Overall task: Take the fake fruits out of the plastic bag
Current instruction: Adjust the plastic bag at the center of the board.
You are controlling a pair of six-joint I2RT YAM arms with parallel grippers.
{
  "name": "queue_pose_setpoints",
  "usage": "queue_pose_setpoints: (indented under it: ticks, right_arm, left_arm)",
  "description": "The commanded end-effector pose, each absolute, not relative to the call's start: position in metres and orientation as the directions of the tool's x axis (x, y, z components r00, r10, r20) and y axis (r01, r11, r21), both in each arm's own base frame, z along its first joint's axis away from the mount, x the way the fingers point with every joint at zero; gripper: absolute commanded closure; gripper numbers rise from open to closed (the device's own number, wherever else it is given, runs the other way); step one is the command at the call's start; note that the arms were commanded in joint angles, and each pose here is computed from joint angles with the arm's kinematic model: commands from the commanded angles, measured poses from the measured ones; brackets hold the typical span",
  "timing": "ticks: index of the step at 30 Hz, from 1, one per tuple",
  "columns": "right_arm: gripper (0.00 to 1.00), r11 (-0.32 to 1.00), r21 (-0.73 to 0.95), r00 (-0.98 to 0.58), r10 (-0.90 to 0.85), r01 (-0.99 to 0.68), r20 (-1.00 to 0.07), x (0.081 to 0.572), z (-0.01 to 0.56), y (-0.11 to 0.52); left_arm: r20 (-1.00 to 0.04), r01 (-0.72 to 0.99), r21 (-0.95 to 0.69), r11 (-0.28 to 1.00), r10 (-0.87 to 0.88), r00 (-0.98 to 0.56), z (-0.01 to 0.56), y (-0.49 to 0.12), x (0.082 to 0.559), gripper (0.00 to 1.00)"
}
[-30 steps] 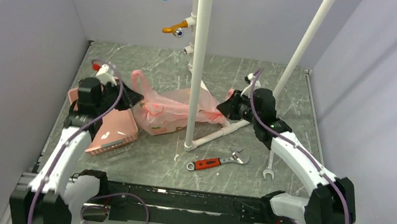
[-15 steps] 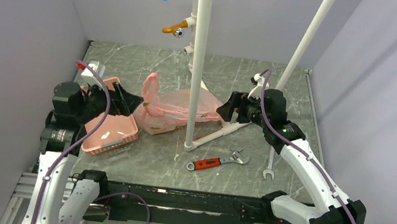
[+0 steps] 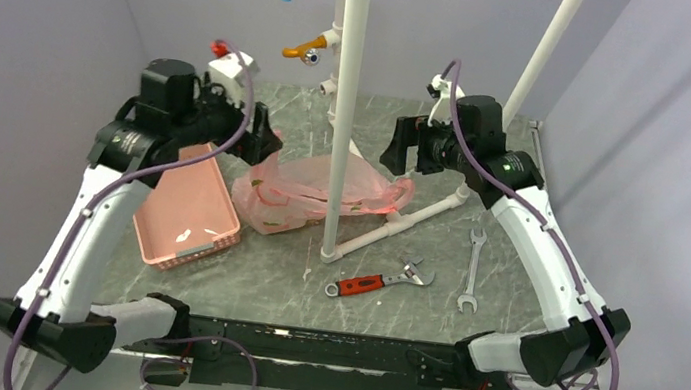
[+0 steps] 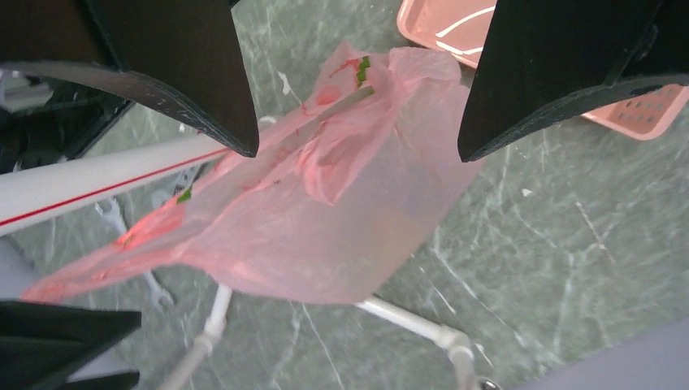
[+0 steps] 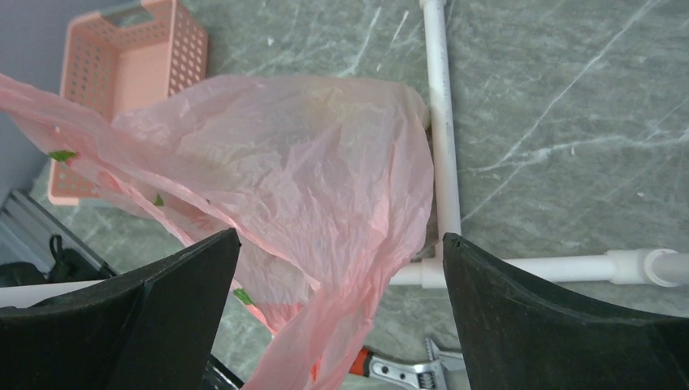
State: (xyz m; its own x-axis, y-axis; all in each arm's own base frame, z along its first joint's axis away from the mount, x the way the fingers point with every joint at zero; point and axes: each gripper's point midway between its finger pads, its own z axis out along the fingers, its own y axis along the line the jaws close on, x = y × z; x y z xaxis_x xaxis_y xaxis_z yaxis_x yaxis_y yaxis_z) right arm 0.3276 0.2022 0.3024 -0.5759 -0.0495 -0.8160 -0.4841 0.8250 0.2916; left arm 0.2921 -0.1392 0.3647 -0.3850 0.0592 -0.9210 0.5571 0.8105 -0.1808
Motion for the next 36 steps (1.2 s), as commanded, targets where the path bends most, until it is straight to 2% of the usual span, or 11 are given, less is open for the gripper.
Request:
queue_pose_setpoints:
  ticks: [1,6,8,9,12,16,17,22,27,33,36]
  right_arm:
    - [0.04,0.8,0.265,-0.616,-0.158,-0.538,-0.772,0.31,0.293,0.201]
    - [0.09,0.745,0.269,-0.61,-0.226,-0.611,-0.76,0.305,0.284,0.224]
    - [0.11,0.714,0.254,-0.59,-0.268,-0.653,-0.762,0.3,0.28,0.239]
    - [0.11,0.705,0.237,-0.576,-0.289,-0.669,-0.765,0.297,0.278,0.246]
    - [0.23,0.712,0.161,-0.533,-0.336,-0.683,-0.777,0.295,0.277,0.261]
    - [0.66,0.773,0.169,-0.554,-0.265,-0.611,-0.789,0.29,0.26,0.262]
    - [0.69,0.776,0.194,-0.56,-0.234,-0.6,-0.795,0.286,0.253,0.262]
    - [0.69,0.742,0.248,-0.519,-0.155,-0.623,-0.841,0.255,0.22,0.255]
    - [0.71,0.773,0.272,-0.609,-0.18,-0.574,-0.773,0.247,0.178,0.248]
    - [0.68,0.711,0.302,-0.543,-0.132,-0.634,-0.829,0.252,0.231,0.266]
    - [0.54,0.7,0.284,-0.493,-0.112,-0.655,-0.862,0.262,0.251,0.272]
  left_arm:
    - [-0.9,0.63,-0.109,0.769,0.193,-0.391,0.353,-0.156,0.285,0.0]
    - [-0.865,0.621,-0.12,0.775,0.225,-0.448,0.328,-0.16,0.293,0.01]
    - [-0.857,0.602,-0.108,0.791,0.233,-0.46,0.321,-0.158,0.294,0.08]
    - [-0.855,0.584,-0.101,0.806,0.23,-0.465,0.319,-0.155,0.295,0.16]
    - [-0.891,0.489,-0.103,0.866,0.139,-0.433,0.33,-0.144,0.292,0.57]
    - [-0.96,0.45,-0.209,0.868,-0.093,-0.265,0.356,-0.142,0.273,0.95]
    - [-0.959,0.436,-0.248,0.865,-0.155,-0.238,0.358,-0.139,0.267,1.0]
    - [-0.936,0.43,-0.352,0.832,-0.298,-0.19,0.345,-0.137,0.254,1.0]
    - [-0.927,0.438,-0.375,0.817,-0.347,-0.145,0.339,-0.135,0.25,1.0]
    - [-0.934,0.469,-0.355,0.809,-0.326,-0.146,0.344,-0.14,0.249,1.0]
    - [-0.932,0.458,-0.363,0.811,-0.324,-0.165,0.341,-0.138,0.247,1.0]
